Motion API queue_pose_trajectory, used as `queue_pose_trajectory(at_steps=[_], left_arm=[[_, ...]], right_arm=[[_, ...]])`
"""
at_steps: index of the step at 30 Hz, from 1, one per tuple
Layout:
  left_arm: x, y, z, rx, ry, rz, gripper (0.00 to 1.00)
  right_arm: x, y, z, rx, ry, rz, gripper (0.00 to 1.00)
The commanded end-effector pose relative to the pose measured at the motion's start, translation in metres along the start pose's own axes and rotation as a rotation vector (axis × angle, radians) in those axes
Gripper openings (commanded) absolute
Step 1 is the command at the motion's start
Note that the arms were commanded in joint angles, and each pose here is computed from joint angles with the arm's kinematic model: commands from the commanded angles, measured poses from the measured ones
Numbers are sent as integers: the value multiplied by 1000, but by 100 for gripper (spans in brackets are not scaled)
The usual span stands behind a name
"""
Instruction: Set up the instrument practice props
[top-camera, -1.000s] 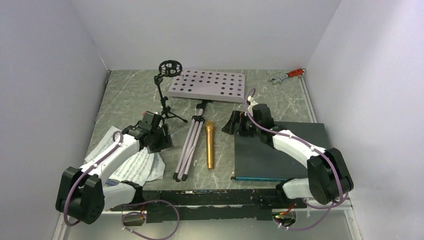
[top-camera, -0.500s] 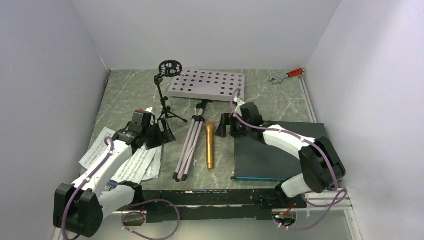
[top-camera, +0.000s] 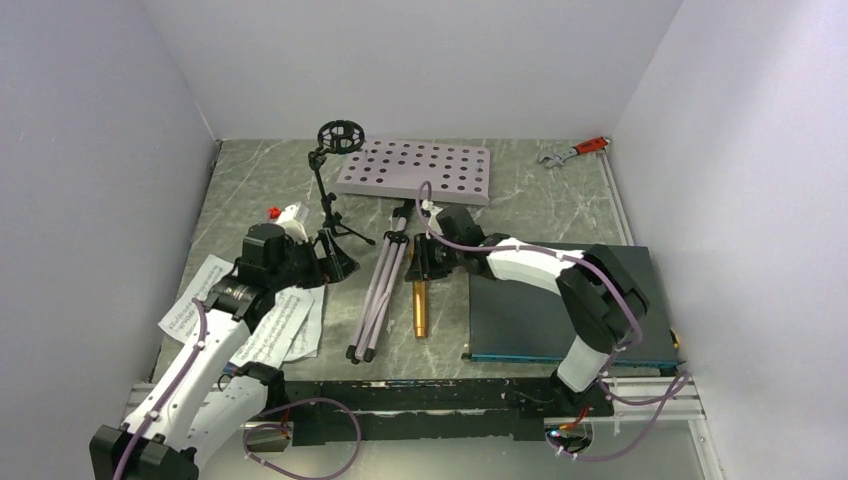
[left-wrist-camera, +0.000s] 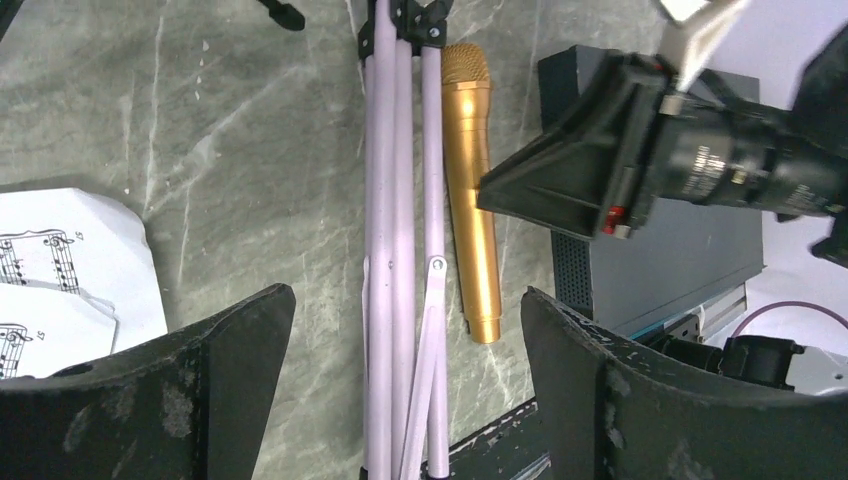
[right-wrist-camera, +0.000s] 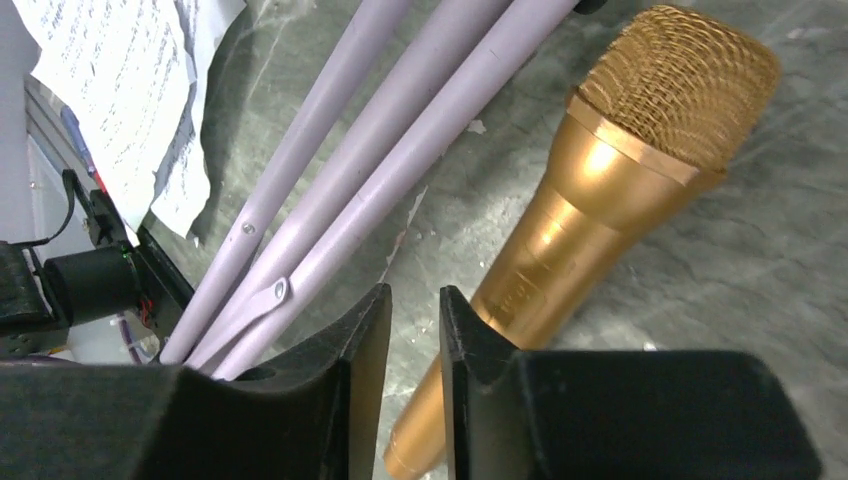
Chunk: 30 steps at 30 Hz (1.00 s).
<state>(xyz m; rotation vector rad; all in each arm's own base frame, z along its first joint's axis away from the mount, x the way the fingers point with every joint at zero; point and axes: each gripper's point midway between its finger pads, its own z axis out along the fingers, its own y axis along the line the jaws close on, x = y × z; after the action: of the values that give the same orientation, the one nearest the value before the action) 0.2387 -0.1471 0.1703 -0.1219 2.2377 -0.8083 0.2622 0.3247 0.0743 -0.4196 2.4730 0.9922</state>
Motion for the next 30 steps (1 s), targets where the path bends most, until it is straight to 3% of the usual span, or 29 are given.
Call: queue_pose_trajectory(at_steps=[1, 4, 8, 18, 25, 30], left_arm=[[-9, -6, -9, 22, -53, 46, 90], [-9, -3, -12, 2, -57, 45, 90], [-7, -3, -12, 4, -49, 43, 90], [-2, 5, -6, -26, -20, 49, 90], [-1, 7, 5, -22, -4, 37, 90], [0, 7, 16, -7, 26, 41, 89]], right_arm=[[-11, 23, 17, -71, 16, 24, 26], [-1, 13, 31, -4, 67, 29, 19], [-2, -17, 33, 227, 74, -31, 14], [-18, -82, -24, 683, 14, -136, 13], [-34, -36, -29, 449, -46, -195, 17], [-38, -5, -23, 235, -51, -154, 24]])
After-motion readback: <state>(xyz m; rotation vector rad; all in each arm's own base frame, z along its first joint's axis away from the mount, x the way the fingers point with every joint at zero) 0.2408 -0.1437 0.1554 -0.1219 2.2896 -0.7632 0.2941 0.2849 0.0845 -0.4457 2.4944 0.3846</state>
